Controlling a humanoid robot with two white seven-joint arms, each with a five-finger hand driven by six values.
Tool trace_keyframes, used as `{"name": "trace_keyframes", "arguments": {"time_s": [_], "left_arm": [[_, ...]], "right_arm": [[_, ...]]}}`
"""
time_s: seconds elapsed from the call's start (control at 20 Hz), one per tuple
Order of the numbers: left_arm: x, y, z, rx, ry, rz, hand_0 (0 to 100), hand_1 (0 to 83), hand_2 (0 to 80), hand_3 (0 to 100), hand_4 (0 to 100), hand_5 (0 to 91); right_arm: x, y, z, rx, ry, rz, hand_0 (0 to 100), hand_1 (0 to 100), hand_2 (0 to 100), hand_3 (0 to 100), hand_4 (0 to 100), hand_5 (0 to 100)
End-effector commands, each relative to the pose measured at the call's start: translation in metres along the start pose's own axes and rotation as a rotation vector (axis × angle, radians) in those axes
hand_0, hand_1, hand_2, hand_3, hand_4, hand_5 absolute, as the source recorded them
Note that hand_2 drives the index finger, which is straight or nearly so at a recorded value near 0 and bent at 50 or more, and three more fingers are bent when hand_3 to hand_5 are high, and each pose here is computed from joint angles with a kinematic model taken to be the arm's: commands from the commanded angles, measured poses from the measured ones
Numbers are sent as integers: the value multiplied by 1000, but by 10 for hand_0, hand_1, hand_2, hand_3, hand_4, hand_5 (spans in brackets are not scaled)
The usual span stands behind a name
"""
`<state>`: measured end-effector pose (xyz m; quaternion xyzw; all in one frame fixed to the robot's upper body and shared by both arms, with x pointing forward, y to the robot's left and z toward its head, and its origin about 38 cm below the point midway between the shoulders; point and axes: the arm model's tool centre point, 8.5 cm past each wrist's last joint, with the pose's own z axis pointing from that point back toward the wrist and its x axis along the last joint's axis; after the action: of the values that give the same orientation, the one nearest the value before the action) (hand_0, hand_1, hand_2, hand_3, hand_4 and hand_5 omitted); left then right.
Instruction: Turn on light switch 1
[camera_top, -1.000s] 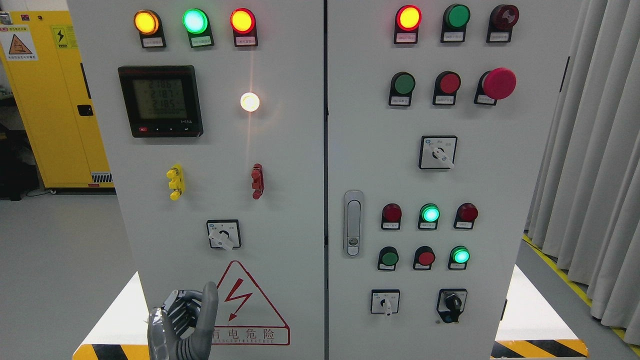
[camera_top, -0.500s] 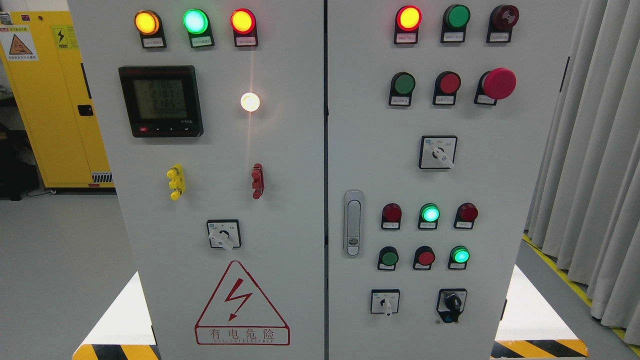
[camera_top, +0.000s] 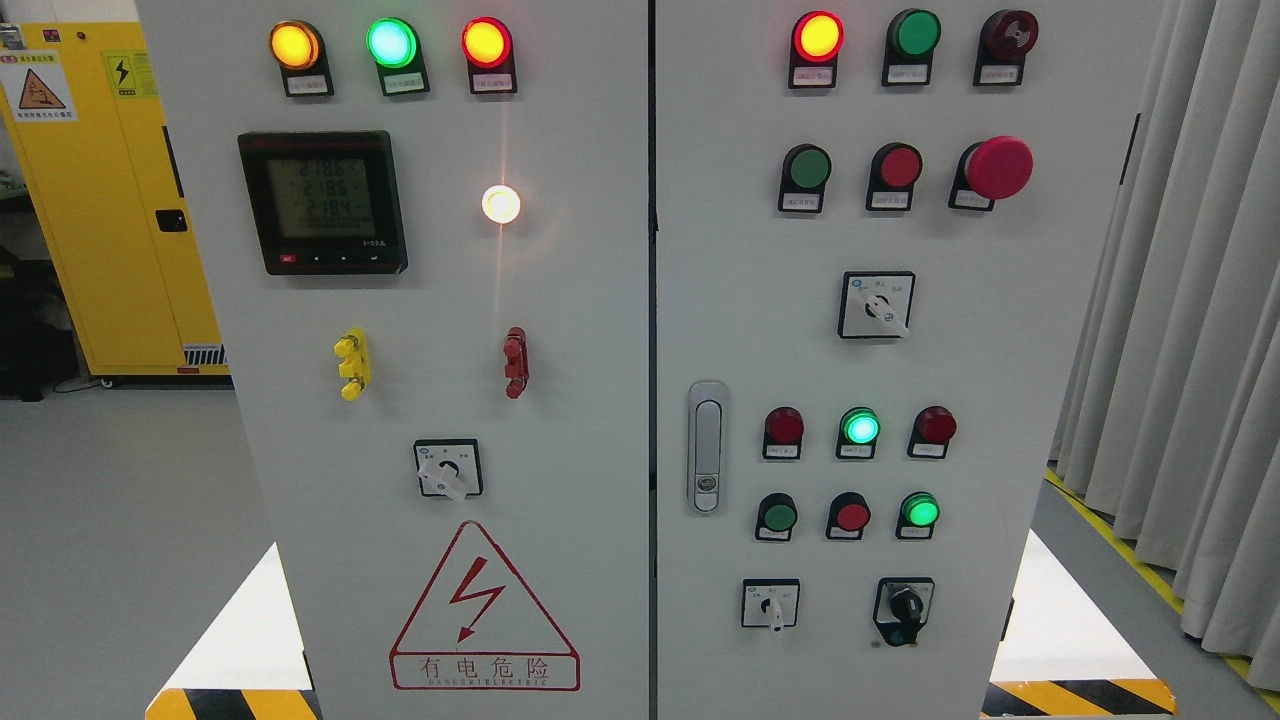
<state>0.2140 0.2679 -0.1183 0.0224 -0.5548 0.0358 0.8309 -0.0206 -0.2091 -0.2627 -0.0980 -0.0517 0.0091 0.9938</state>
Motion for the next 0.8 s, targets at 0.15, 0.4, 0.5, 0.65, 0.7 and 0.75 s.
{"name": "trace_keyframes", "arguments": {"time_s": [0.15, 0.4, 0.5, 0.65, 0.7, 0.75], "left_arm": [[-212, -5, 158, -129, 828, 89, 284, 424, 0, 212, 267, 0], [-223, -21, 171, -263, 992, 47, 322, 345, 0, 0, 0, 0], [-224, -23, 170, -275, 1005, -8, 323, 328, 0, 0, 0, 0], [-226, -19, 170, -288, 1065, -98, 325, 300, 0, 0, 0, 0], [-226, -18, 169, -298, 1079, -108, 327, 297, 0, 0, 0, 0], [-225, -21, 166, -304, 1079, -108, 331, 286, 0, 0, 0, 0]], "right_arm": [[-1, 0, 0, -2, 8, -28, 0, 500, 40, 0, 0, 0], [-1, 0, 0, -3, 8, -28, 0, 500, 40, 0, 0, 0], [-1, 0, 0, -2, 8, -28, 0, 500, 40, 0, 0, 0], [-1, 0, 0, -3, 8, -28, 0, 500, 40, 0, 0, 0], [-1, 0, 0, -2, 8, -28, 0, 500, 40, 0, 0, 0], [-1, 0, 0, -2, 8, -28, 0, 500, 40, 0, 0, 0]]}}
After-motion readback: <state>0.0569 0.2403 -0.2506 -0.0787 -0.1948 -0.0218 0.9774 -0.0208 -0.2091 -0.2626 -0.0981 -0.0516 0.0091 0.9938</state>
